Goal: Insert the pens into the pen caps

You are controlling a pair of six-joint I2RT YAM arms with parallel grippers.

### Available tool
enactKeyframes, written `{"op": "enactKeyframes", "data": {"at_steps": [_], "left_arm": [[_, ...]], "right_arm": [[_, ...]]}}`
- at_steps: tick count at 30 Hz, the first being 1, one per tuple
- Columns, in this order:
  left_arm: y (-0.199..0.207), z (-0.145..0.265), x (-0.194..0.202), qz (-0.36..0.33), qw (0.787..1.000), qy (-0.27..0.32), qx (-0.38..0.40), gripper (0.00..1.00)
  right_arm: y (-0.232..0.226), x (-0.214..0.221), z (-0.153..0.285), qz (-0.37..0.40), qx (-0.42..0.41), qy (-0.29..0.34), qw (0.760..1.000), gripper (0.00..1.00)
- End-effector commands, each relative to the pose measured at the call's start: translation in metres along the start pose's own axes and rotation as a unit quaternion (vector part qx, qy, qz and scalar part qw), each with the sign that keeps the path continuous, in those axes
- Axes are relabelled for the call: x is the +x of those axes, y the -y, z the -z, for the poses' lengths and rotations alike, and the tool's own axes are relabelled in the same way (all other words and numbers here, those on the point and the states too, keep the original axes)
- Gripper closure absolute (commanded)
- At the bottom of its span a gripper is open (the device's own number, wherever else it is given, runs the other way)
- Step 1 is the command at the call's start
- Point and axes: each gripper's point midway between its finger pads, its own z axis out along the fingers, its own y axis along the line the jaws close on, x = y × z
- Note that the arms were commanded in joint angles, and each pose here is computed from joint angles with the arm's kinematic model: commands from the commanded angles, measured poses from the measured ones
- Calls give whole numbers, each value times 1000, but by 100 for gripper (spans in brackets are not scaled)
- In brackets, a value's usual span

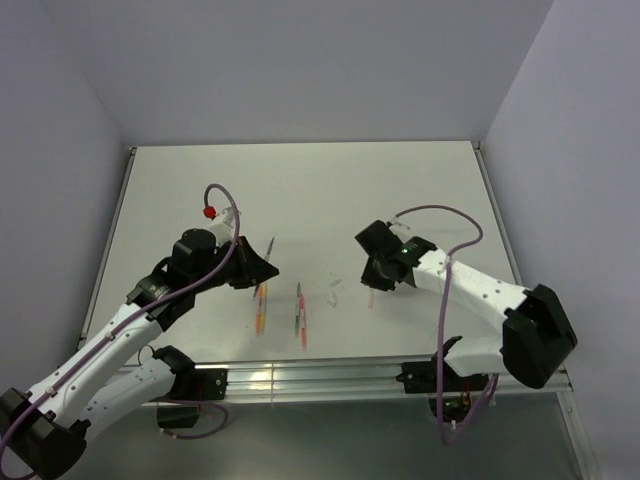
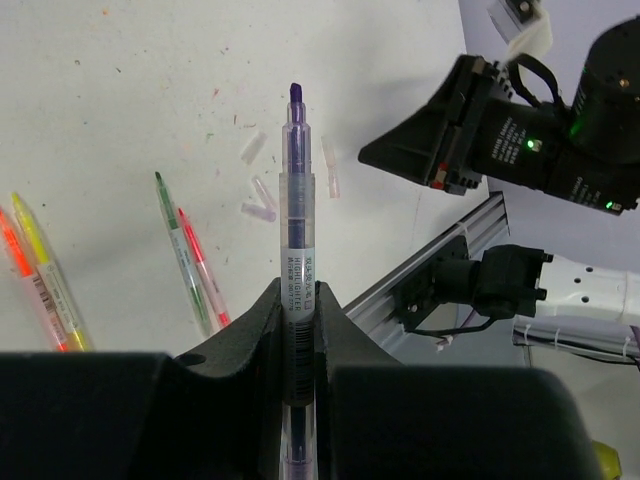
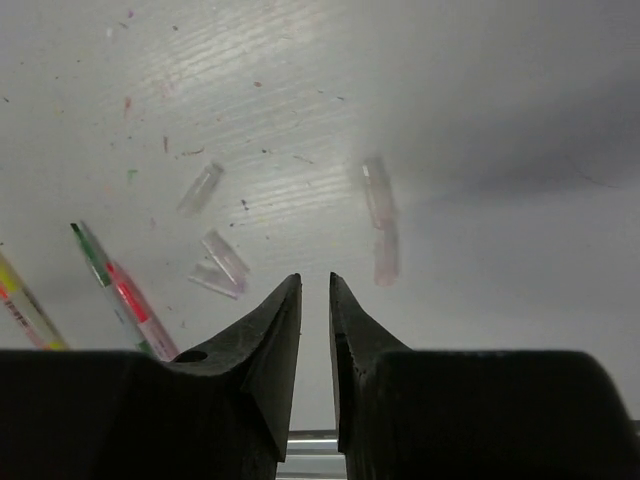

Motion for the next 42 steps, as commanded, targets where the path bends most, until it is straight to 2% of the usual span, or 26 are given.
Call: {"op": "enactKeyframes", "data": {"at_steps": [1,4,10,14,23,42], "left_arm": [[4,-2,-1,-17,1000,3,13,100],[6,0,-6,-26,1000,9,9,100],[2,5,-12,-44,999,17,-14,100],[1,5,-14,-44,999,19,-16,100],[1,2,-12,-41,999,14,-14,100],[3,1,-11,-40,999,8,-11,100]], "right_arm": [[-36,-14,-1,0,-16,18,1000,75],[-56,-11,-15,-4,-13,4,1000,76],[-90,15,-29,79,-25,-3,997,69],[-78,37,-41,117,-34,-25,992,68],[-76,47,-53,182,-44,-28,982,66],[-75,59,-64,202,-33,-44,978,69]]}}
